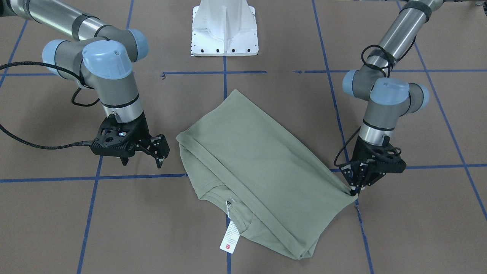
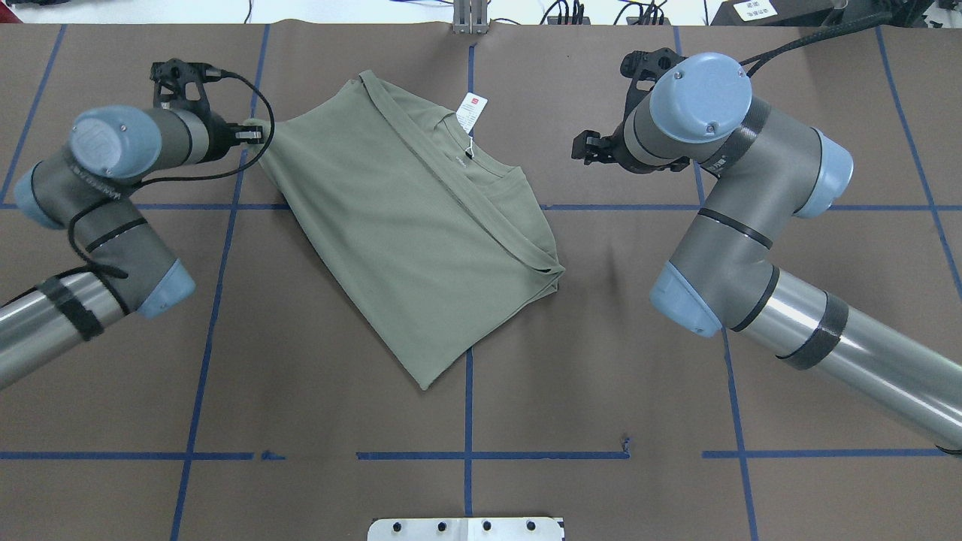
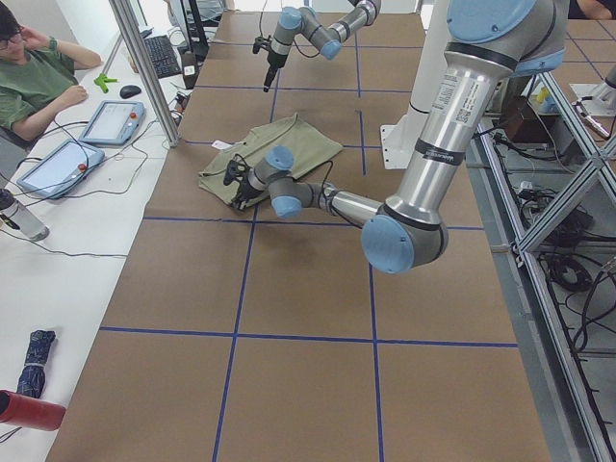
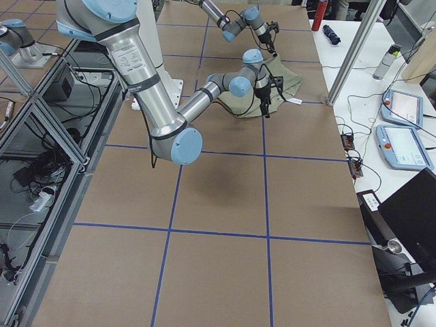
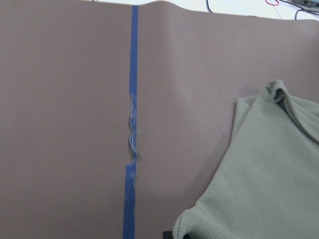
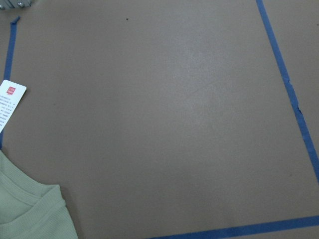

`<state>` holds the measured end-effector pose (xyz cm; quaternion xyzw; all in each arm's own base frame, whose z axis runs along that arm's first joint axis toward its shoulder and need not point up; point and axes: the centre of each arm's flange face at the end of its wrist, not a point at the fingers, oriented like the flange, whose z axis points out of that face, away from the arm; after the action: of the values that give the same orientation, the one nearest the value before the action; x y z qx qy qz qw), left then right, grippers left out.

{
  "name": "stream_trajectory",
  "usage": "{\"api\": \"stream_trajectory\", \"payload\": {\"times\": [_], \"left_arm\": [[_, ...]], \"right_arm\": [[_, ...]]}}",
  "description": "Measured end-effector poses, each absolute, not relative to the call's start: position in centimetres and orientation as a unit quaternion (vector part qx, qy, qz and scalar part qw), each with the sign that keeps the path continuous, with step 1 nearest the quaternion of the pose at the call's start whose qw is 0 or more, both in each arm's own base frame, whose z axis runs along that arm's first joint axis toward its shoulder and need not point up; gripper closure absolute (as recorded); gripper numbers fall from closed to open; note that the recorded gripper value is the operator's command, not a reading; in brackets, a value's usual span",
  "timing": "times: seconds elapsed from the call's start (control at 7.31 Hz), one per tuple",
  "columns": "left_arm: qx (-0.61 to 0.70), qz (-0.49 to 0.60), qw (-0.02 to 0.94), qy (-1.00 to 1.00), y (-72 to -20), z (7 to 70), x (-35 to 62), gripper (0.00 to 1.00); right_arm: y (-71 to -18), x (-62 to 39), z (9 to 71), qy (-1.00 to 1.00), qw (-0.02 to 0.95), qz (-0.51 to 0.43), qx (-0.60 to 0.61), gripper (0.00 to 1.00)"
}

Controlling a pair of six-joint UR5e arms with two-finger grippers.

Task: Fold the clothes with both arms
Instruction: 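Drag the shirt away from the robot with the left gripper while the right lowers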

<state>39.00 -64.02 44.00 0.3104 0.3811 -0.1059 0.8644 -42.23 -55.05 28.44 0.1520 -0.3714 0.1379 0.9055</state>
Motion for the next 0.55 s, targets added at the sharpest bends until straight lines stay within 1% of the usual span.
{"api": "stream_trajectory", "payload": {"times": [0.14, 0.27, 0.41, 0.55], "left_arm": [[0.311, -0.099, 0.873, 0.362, -67.8, 43.6, 39.8, 1.00], [0.313, -0.090, 0.880, 0.346, -70.1, 43.5, 39.8, 0.87], [0.321, -0.078, 0.883, 0.334, -71.5, 43.5, 38.8, 0.01], [0.326, -0.065, 0.881, 0.335, -71.5, 43.7, 37.8, 0.00]], "right_arm": [[-55.0, -42.3, 28.4, -0.372, 0.905, 0.138, 0.152, 0.00], [-54.8, -42.4, 28.3, -0.375, 0.904, 0.141, 0.151, 0.00], [-54.3, -43.1, 28.1, -0.382, 0.900, 0.147, 0.147, 0.03], [-53.5, -44.3, 27.6, -0.394, 0.895, 0.159, 0.139, 0.13]]}}
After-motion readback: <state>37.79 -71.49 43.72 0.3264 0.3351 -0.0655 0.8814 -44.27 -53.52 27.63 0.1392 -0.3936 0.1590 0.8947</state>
